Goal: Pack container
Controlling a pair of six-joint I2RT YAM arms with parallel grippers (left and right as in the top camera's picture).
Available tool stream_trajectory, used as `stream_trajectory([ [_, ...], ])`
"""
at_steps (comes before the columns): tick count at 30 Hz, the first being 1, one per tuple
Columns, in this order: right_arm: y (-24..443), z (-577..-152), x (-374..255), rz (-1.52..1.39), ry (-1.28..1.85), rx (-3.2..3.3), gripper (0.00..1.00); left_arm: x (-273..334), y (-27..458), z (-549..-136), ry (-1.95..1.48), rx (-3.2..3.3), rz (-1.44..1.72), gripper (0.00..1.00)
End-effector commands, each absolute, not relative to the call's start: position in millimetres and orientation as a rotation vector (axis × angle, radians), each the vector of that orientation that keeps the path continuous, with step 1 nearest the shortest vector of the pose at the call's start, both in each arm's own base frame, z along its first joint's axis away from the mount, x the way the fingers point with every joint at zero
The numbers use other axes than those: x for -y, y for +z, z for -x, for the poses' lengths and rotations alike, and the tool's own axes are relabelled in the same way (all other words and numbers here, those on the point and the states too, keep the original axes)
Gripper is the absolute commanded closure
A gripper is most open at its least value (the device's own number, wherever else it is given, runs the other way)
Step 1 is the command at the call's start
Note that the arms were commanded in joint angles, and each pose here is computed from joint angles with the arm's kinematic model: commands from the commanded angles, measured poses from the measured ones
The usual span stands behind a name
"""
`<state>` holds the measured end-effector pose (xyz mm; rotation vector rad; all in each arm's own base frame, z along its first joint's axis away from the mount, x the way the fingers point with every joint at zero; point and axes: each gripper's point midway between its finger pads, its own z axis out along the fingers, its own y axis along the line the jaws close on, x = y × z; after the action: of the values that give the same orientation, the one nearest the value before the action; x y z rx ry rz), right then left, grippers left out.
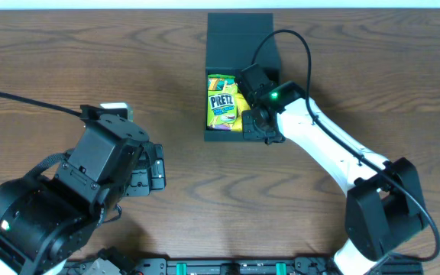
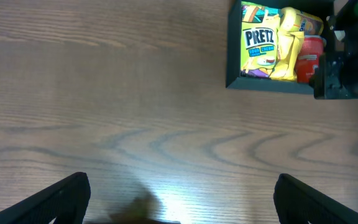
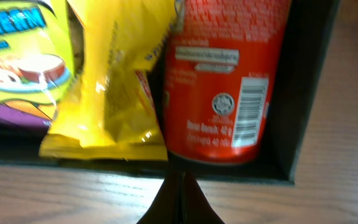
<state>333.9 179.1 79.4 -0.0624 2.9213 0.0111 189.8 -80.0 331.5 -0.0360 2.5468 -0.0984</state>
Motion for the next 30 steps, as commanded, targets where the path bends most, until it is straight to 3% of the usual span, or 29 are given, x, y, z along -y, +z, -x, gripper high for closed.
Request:
stream_trajectory([
  [1, 82.4, -340.0, -179.7, 0.068, 0.004, -2.88, 0.98, 80.4, 334.2, -189.7, -0.105, -2.54, 0.024, 0.05],
  [7, 80.9, -345.0, -180.1, 0.084, -0.002, -2.858, 0.98, 80.4, 334.2, -189.7, -0.105, -2.54, 0.024, 0.05],
  [13, 50.3, -332.0, -178.8, 0.092, 0.018, -2.899, 0.98, 80.4, 334.2, -189.7, -0.105, -2.54, 0.024, 0.05],
  [30, 40.5, -232.6, -177.2, 0.164, 0.114, -3.315, 0.99, 80.4, 334.2, -189.7, -0.105, -2.54, 0.024, 0.05],
])
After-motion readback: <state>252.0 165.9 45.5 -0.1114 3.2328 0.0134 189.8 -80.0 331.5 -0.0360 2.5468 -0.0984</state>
